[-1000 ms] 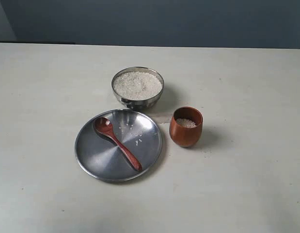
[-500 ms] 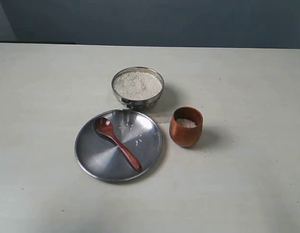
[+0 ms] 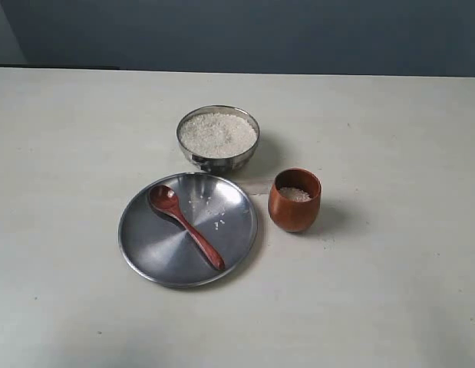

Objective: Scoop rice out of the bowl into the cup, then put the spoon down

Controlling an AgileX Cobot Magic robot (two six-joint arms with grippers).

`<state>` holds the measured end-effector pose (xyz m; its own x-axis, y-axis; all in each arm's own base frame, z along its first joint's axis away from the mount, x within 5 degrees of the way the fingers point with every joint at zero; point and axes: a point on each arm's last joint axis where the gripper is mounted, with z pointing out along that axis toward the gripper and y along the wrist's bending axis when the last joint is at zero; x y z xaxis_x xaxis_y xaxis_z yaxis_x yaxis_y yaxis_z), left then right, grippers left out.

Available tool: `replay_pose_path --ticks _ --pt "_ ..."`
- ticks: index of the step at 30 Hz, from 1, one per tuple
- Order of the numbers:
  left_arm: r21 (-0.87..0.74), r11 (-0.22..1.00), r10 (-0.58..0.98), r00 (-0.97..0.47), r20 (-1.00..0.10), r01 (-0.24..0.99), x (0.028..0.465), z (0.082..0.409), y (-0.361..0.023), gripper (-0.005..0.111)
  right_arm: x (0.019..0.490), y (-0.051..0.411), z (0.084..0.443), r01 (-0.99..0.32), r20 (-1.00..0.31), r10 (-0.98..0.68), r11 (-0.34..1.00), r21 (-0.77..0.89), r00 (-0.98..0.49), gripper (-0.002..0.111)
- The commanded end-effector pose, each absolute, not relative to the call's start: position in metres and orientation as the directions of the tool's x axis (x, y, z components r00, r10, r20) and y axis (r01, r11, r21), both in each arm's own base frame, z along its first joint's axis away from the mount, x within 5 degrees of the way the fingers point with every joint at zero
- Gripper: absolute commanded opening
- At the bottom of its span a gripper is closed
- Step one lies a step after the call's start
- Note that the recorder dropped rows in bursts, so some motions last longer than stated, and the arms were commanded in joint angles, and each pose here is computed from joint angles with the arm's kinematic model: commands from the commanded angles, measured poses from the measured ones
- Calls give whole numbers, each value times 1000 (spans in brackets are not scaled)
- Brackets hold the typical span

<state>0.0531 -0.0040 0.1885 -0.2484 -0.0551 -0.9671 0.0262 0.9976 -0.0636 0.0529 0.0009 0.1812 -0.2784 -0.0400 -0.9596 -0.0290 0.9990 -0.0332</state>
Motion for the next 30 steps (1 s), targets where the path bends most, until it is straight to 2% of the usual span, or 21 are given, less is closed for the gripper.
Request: replay_pose_path --ticks 1,21,30 --pt "-99 995 -95 -260 -961 2 52 186 -3 0 53 0 181 -23 -962 -44 999 -39 -268 0" --pt "-152 988 -149 -284 -947 -14 53 180 -3 0 53 0 181 -23 -962 -44 999 -39 -268 0" --pt "-85 996 -81 -258 -963 3 53 182 -3 0 53 0 181 -23 -962 -44 999 -39 -268 0"
